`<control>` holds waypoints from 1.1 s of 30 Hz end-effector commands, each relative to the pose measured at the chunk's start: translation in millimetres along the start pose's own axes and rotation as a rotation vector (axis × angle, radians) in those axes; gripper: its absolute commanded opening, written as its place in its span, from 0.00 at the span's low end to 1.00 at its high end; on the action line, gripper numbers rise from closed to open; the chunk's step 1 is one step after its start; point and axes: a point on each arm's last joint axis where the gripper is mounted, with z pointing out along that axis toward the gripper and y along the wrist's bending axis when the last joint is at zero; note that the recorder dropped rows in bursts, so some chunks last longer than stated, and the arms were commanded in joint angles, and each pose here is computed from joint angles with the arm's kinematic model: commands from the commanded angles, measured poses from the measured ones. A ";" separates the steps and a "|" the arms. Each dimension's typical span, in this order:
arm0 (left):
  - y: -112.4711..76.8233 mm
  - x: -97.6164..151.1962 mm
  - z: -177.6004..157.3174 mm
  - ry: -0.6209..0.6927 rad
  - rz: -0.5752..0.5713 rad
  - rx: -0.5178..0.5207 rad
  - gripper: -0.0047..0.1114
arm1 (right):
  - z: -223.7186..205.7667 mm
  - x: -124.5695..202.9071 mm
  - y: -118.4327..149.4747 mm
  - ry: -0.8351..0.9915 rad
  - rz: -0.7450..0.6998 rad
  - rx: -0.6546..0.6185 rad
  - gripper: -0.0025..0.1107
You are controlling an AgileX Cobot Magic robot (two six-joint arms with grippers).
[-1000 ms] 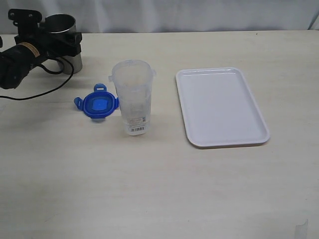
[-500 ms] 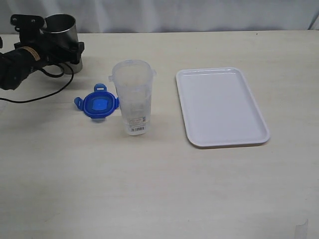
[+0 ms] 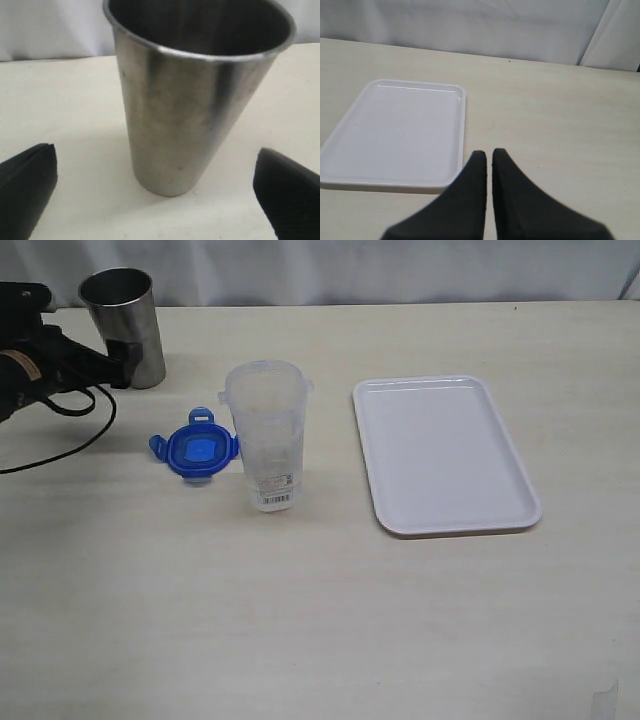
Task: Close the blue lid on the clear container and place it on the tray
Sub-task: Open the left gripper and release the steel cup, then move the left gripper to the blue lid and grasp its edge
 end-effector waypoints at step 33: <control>-38.5 -33.3 -70.1 0.393 -0.095 -0.147 0.65 | -0.3 0.4 -0.3 -0.002 -0.008 0.004 0.06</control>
